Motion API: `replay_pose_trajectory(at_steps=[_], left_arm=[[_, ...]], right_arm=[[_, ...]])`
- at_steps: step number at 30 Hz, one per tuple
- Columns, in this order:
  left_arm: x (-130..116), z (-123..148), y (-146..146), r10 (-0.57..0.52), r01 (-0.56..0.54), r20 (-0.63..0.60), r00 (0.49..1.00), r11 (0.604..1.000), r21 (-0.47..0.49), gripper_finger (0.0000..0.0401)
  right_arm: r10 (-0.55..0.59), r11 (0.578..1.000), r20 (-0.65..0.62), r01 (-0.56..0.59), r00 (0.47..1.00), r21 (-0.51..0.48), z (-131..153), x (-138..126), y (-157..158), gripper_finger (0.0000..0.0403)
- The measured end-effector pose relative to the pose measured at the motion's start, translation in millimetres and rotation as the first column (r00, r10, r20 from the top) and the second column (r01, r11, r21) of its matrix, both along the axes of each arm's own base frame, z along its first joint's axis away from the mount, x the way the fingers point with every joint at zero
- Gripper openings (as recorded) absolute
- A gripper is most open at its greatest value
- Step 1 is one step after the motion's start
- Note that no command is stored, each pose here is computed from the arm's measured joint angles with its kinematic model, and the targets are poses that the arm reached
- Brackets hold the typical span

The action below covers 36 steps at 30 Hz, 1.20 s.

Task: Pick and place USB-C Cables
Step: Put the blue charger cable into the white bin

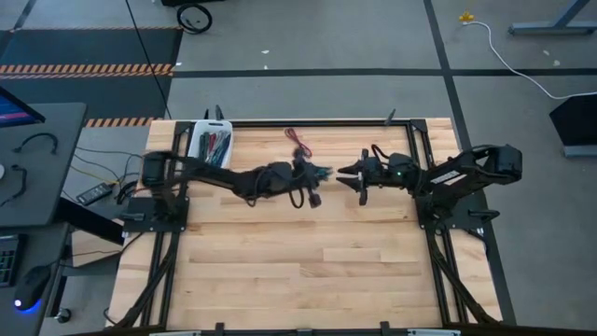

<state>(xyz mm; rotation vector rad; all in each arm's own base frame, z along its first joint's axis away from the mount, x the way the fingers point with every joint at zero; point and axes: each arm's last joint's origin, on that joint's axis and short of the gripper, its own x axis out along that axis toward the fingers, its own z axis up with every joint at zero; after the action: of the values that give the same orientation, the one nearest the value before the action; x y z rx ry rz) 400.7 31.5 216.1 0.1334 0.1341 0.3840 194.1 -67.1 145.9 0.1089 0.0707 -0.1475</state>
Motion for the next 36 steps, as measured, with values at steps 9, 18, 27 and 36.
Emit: replay_pose_trajectory(at_steps=[9, 18, 27, 36], left_arm=[[-82, 63, 31, 0.381, -0.420, -0.261, 0.887, 0.900, -0.114, 0.0034], [-188, 60, 108, 0.614, -0.852, -0.621, 0.488, 0.491, -0.183, 0.0036], [-236, 31, 165, 0.504, -0.947, -0.804, 0.314, 0.226, -0.228, 0.0040], [-250, -12, 202, 0.384, -0.980, -0.905, 0.184, 0.148, -0.136, 0.0042]], right_arm=[[-0.049, 0.998, -0.043, 0.048, 0.998, -0.028, -4, -1, -2, 0.0153], [-0.048, 0.998, -0.044, 0.047, 0.998, -0.036, -4, -1, -2, 0.0153], [-0.048, 0.998, -0.045, 0.046, 0.998, -0.037, -4, -1, -2, 0.0153], [-0.045, 0.999, -0.045, 0.044, 0.998, -0.028, -4, -1, -2, 0.0153]])
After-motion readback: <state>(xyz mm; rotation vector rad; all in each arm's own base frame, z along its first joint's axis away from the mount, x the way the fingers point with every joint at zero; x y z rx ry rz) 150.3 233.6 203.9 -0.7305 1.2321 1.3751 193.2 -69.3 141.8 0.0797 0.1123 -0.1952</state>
